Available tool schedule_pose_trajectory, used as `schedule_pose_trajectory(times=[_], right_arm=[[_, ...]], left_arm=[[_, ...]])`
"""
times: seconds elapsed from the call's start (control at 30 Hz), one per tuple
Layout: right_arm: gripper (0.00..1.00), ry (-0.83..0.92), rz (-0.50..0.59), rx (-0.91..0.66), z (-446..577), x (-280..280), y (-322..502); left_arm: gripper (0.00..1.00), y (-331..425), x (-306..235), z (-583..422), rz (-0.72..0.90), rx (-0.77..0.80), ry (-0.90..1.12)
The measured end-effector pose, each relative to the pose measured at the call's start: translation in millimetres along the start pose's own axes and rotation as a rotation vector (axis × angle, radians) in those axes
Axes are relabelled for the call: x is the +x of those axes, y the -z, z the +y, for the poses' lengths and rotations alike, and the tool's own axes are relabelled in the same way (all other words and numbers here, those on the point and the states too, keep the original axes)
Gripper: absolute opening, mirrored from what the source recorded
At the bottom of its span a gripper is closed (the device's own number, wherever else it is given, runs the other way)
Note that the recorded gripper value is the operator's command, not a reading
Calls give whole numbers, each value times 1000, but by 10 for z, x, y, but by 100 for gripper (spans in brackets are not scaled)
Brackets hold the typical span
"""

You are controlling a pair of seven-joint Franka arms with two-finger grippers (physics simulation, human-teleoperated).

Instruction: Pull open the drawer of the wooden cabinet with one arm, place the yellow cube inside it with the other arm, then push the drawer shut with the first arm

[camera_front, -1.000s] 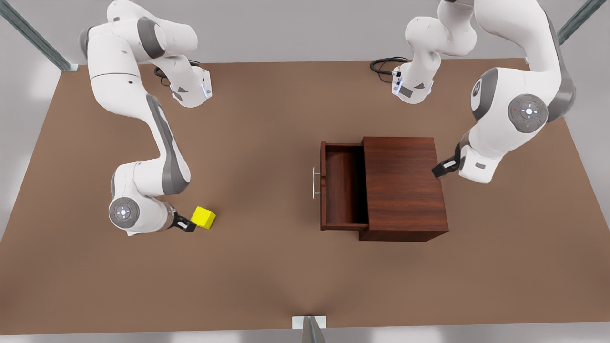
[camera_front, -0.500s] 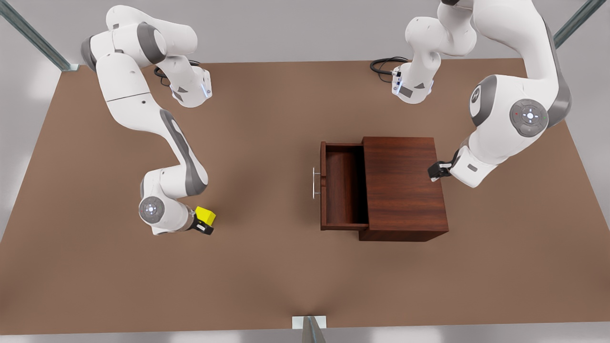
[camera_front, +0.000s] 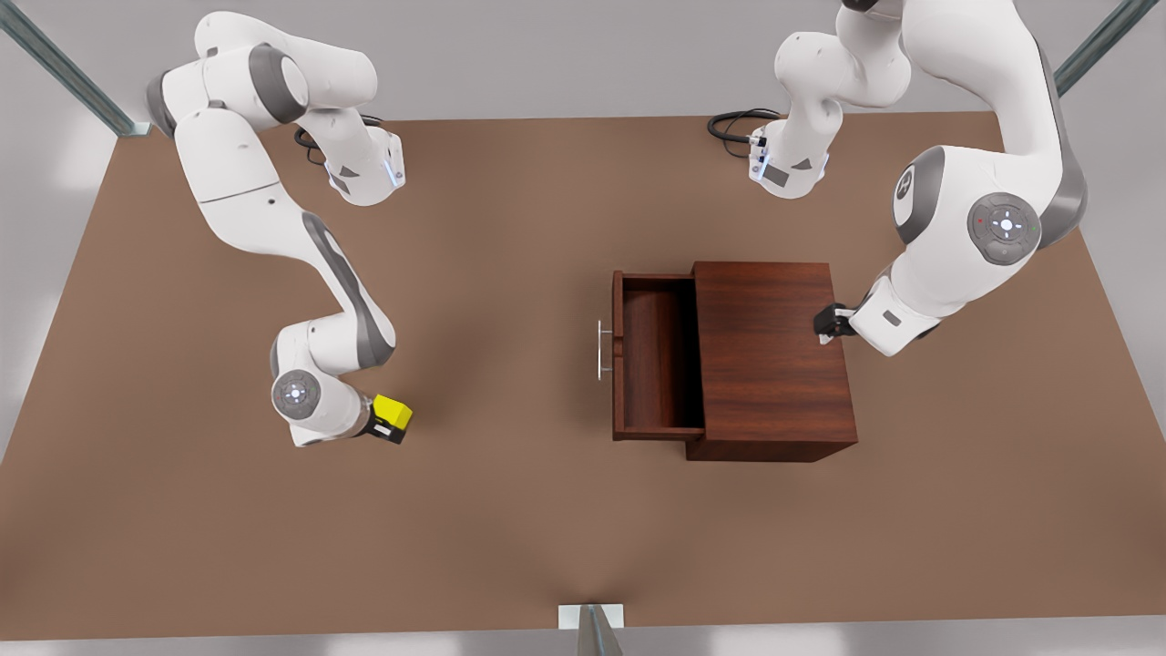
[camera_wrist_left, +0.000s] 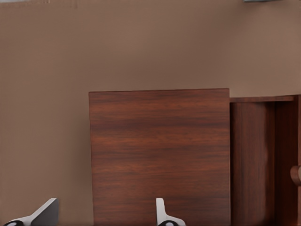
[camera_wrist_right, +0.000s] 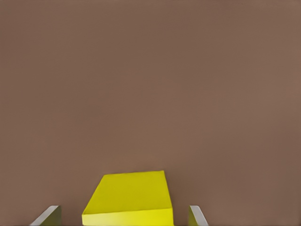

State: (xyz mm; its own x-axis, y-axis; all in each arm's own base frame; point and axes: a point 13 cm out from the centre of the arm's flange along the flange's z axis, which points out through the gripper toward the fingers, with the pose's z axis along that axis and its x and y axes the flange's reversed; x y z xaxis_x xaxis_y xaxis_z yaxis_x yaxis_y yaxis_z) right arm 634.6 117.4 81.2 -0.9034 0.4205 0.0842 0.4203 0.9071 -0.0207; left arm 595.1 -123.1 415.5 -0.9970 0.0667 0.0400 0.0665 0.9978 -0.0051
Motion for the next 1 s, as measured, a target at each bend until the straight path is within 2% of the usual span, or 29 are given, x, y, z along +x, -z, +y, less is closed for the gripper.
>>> schedule_pose_trajectory(times=[0.33, 0.37, 0.47, 0.5, 0.53, 0.57, 0.73, 0.87, 1.0], right_arm=[[100, 26, -7, -2, 16, 29, -300], [96, 27, -12, -3, 12, 13, -301], [64, 23, -23, -9, -9, -36, -289], [64, 23, -26, -12, -9, -47, -275], [52, 23, -28, -15, -7, -55, -260], [47, 24, -30, -18, 0, -61, -237], [48, 32, -55, -39, 80, -80, 240], [49, 33, -71, -96, 461, -100, 1101], [49, 62, -41, -111, 994, 194, 1792]], left_arm=[[100, -17, 4, -27, 4, -1, -49], [100, -17, 4, -26, 4, -2, -53], [100, -17, 5, -24, 4, -2, -62], [100, -17, 5, -24, 4, -2, -64], [100, -17, 5, -24, 4, -2, -67], [100, -17, 5, -24, 4, -2, -69], [100, -17, 5, -24, 4, -2, -79], [100, -25, 8, -23, 6, -2, -86], [100, -25, 8, -23, 6, -2, -91]])
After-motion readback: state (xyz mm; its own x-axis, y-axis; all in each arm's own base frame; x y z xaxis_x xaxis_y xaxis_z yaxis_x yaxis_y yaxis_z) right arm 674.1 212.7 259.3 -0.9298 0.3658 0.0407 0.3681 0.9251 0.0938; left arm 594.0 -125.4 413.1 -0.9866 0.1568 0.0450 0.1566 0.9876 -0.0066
